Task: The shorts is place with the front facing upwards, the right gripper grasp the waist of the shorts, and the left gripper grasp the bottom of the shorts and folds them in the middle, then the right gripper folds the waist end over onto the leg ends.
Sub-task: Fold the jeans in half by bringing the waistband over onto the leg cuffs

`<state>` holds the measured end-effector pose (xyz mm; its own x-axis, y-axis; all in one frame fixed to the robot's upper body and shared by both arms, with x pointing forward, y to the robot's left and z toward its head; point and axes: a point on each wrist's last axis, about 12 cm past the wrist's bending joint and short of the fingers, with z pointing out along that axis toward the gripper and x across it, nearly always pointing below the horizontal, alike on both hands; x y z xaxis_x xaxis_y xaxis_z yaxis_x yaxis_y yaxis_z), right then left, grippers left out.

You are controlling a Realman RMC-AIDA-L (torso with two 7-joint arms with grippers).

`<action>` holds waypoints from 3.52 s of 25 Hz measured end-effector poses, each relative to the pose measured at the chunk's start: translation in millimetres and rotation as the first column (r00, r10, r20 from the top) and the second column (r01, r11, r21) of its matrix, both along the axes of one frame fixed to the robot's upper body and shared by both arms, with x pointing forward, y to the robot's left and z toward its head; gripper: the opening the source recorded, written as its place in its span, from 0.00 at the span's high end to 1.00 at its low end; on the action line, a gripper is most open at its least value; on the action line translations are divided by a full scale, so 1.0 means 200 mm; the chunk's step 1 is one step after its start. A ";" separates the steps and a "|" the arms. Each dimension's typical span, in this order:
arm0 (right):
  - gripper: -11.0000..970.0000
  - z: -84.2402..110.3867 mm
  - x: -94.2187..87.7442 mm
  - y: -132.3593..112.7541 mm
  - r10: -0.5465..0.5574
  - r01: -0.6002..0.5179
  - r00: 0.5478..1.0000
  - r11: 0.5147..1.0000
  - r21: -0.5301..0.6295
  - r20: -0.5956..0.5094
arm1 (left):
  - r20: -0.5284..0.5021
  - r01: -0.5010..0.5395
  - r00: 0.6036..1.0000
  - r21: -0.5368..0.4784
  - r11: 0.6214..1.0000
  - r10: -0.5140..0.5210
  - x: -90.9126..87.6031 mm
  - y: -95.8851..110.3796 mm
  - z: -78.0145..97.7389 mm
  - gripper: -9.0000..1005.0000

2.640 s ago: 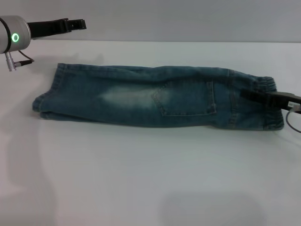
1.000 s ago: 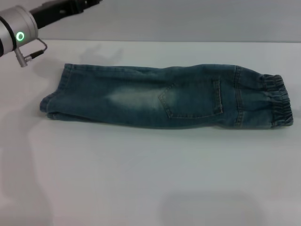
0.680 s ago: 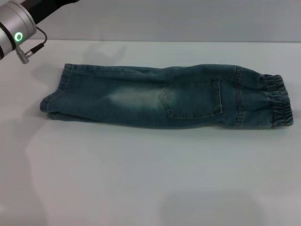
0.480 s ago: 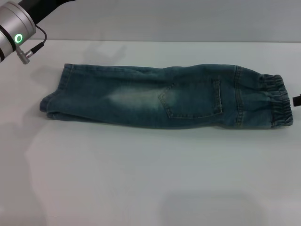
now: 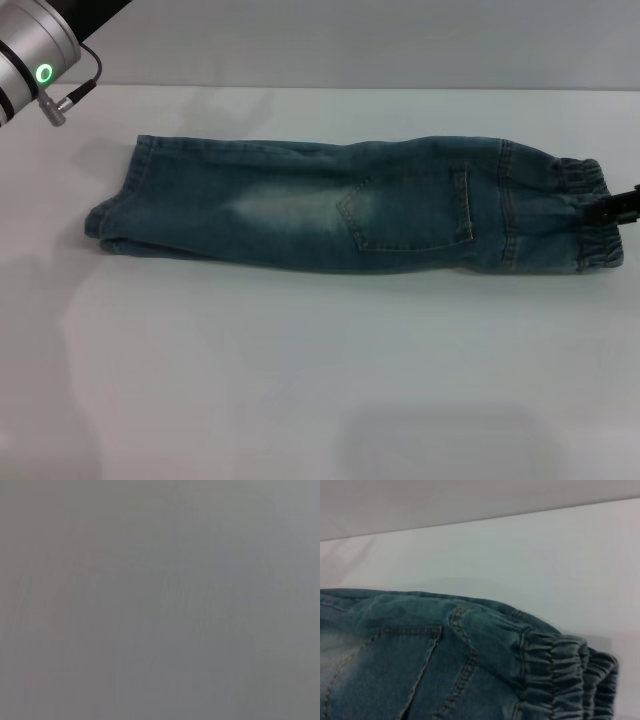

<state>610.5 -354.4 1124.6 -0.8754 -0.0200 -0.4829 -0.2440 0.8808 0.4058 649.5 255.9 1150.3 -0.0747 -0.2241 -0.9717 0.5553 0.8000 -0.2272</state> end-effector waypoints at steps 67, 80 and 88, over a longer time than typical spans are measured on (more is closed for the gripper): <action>0.93 0.52 0.18 0.22 0.224 -0.237 0.962 0.969 0.066 0.155 | -0.114 0.080 0.992 0.243 0.967 -0.054 -0.10 -0.19 -0.34 0.18; 0.93 0.66 0.23 0.34 0.299 -0.314 0.938 0.947 0.065 0.178 | -0.148 0.160 0.981 0.238 0.958 -0.127 -0.18 -0.29 -0.42 0.19; 0.93 0.69 0.24 0.40 0.334 -0.352 0.925 0.933 0.076 0.182 | -0.174 0.240 0.965 0.273 0.932 -0.197 -0.24 -0.42 -0.46 0.22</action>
<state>659.1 -273.4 1263.4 -0.7326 -0.2461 -0.6347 -0.5942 0.6860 0.4199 601.3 172.4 1058.2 -0.2311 0.1023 -0.9675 0.7028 0.7053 -0.0933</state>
